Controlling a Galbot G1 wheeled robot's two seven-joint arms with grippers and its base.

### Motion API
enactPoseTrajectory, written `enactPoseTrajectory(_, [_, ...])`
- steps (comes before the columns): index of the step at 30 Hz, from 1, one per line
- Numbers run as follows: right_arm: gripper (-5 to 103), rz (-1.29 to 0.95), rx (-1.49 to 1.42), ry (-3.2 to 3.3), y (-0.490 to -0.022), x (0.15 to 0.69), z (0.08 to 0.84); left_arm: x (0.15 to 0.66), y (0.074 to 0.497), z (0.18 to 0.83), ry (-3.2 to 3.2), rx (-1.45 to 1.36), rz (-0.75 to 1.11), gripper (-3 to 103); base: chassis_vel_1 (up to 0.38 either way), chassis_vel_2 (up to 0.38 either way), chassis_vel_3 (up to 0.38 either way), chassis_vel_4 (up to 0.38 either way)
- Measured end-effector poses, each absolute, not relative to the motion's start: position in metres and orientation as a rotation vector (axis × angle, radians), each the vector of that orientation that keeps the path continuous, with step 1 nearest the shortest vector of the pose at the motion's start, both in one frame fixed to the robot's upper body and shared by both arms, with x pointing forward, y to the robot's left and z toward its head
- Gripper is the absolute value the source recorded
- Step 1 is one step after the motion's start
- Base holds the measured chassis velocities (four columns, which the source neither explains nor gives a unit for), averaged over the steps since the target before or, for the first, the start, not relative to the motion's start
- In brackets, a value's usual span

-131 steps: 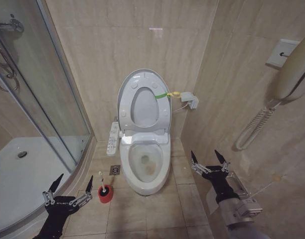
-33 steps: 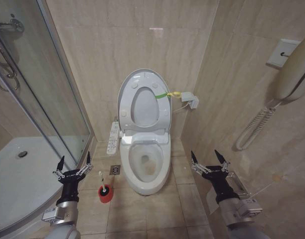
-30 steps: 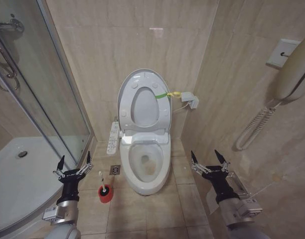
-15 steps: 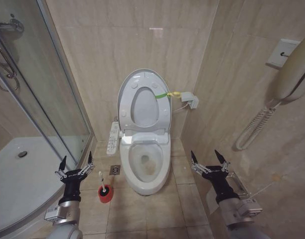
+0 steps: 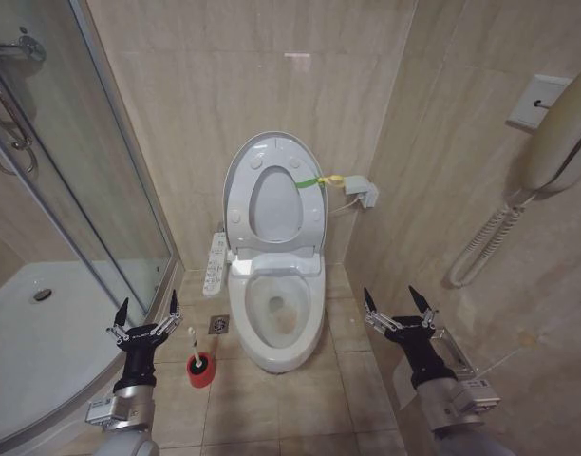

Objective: Open the toilet lid, clean the toilet bowl with a toilet brush, close the toilet lid, and flush.

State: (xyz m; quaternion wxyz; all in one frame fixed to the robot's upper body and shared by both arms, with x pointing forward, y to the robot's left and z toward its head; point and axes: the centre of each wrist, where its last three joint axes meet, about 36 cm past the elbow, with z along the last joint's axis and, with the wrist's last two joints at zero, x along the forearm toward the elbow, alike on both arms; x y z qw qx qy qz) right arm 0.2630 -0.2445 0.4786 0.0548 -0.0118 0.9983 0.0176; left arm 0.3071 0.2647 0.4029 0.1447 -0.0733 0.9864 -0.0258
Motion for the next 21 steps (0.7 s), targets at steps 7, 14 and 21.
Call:
enactPoseTrajectory(7, [100, 0.053, -0.036, 3.031, -0.244, 0.263, 0.479, 0.311, 0.266, 0.402, 2.839, -0.212, -0.073, 100, -0.071, 0.041, 0.058, -0.055])
enactPoseTrajectory(14, [100, 0.053, -0.036, 3.031, -0.244, 0.263, 0.479, 0.322, 0.268, 0.379, 2.885, -0.215, -0.099, 100, -0.003, 0.008, 0.007, -0.007])
enactPoseTrajectory(21, [100, 0.053, -0.036, 3.031, -0.244, 0.263, 0.479, 0.347, 0.283, 0.315, 3.002, -0.257, -0.078, 100, 0.000, 0.000, 0.000, 0.000])
